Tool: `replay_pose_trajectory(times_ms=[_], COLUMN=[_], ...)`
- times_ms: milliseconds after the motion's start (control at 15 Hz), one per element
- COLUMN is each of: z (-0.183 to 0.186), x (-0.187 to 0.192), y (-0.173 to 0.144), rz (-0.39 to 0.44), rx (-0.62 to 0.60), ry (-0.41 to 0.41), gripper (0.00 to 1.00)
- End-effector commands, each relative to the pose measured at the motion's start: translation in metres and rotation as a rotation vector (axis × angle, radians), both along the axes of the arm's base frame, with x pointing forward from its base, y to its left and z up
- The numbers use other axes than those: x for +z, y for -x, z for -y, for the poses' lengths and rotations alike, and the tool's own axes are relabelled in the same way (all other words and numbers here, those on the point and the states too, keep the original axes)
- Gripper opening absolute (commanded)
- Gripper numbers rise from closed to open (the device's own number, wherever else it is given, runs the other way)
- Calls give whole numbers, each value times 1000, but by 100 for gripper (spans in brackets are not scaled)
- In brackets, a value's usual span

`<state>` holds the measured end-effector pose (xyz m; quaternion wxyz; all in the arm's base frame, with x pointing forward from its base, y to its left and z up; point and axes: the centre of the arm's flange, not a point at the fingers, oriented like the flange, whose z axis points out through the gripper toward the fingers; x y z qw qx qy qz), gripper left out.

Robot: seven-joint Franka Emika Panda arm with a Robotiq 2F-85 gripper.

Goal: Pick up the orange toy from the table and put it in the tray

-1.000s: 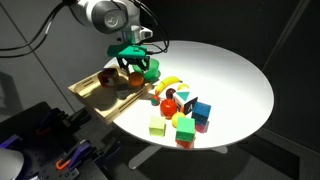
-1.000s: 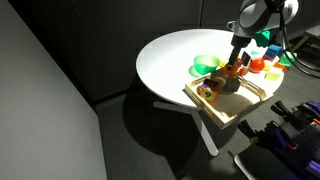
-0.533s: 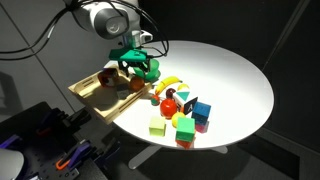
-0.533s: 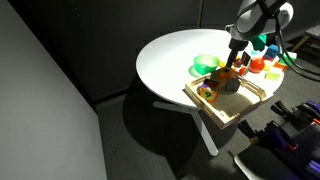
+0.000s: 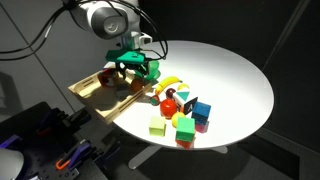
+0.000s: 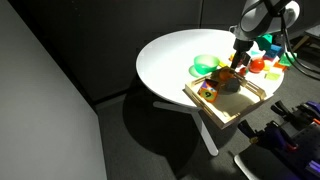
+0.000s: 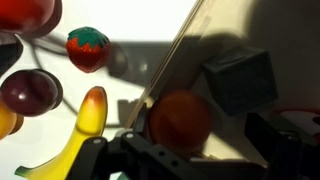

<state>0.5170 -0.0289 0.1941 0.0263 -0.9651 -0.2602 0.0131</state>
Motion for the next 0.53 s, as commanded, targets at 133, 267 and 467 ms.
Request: replay_pose_trajectory(times_ms=[133, 267, 467], z=[4, 5, 9], x=[30, 38, 49], y=[36, 45, 59], rz=[-72, -97, -126], rx=[-58, -89, -148], ry=[7, 13, 19], gripper=[100, 100, 100])
